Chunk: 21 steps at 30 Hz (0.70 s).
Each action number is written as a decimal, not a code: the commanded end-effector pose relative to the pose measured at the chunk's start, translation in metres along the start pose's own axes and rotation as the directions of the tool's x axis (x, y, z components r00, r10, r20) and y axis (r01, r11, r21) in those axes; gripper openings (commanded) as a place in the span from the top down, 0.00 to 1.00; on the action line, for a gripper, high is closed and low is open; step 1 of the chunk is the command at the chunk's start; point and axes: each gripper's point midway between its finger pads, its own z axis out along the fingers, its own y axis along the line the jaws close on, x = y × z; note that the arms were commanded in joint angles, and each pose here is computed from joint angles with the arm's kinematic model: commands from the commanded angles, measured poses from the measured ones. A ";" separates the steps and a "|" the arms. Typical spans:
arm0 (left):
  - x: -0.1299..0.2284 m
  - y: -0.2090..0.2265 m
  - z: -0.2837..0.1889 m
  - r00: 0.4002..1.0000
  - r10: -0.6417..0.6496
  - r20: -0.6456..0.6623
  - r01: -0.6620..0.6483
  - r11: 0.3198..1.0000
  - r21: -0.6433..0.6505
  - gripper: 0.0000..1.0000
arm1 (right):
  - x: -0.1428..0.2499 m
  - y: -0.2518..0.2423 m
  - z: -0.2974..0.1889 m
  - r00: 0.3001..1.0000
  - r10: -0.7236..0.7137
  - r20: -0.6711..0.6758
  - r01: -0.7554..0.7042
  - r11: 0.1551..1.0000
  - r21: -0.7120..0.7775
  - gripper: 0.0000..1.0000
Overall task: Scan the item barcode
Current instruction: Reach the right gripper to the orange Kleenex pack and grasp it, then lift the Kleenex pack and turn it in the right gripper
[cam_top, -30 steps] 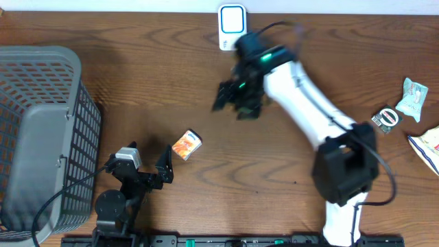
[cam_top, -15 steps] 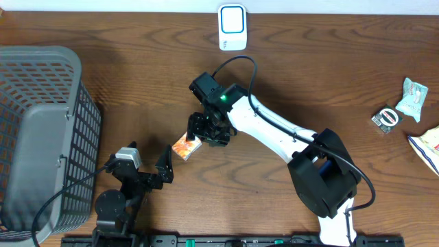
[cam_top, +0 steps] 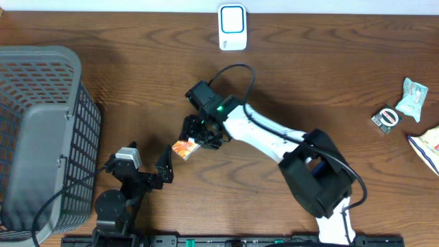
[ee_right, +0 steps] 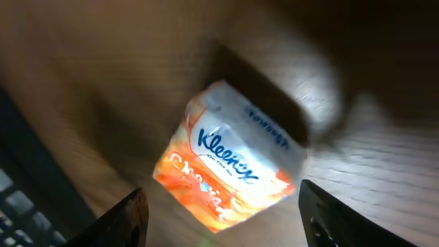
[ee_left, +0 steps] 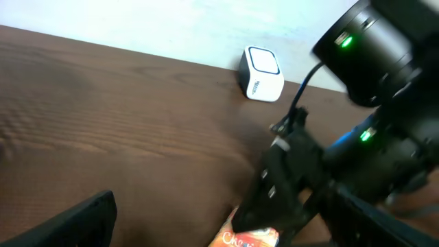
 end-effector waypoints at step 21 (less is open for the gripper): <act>0.013 0.003 0.001 0.999 0.010 -0.039 -0.010 1.000 -0.006 0.02 | 0.044 -0.001 -0.102 0.492 -0.855 0.164 0.688 0.267 -0.674 0.99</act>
